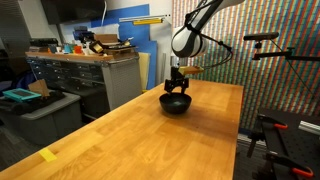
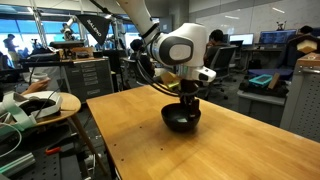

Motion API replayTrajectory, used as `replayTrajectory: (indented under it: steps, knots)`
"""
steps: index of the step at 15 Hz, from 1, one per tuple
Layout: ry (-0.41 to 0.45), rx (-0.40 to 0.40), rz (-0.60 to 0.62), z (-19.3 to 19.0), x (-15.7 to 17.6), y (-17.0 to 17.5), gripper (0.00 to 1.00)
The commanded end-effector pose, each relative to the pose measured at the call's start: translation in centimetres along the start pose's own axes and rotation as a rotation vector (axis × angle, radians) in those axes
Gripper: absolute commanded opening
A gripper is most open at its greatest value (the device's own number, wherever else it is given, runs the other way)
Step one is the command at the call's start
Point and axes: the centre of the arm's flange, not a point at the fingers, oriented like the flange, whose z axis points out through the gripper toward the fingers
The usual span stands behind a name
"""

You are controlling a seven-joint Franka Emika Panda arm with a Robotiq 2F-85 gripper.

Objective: Place the block in the bowl

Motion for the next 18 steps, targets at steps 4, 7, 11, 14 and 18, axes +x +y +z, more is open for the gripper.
replayTrajectory:
  steps: [4,7,11,14,18]
  knots:
    - [0.047,0.046,-0.012,-4.5,0.0,-0.7,1.00]
    - [0.057,0.057,-0.033,-6.3,-0.7,-1.2,1.00]
    - [0.074,0.083,-0.068,-9.0,-2.2,-2.3,1.00]
    - [0.084,0.055,-0.059,-7.7,-1.1,-2.7,1.00]
    - [0.079,0.055,-0.063,-7.9,-1.4,-2.7,1.00]
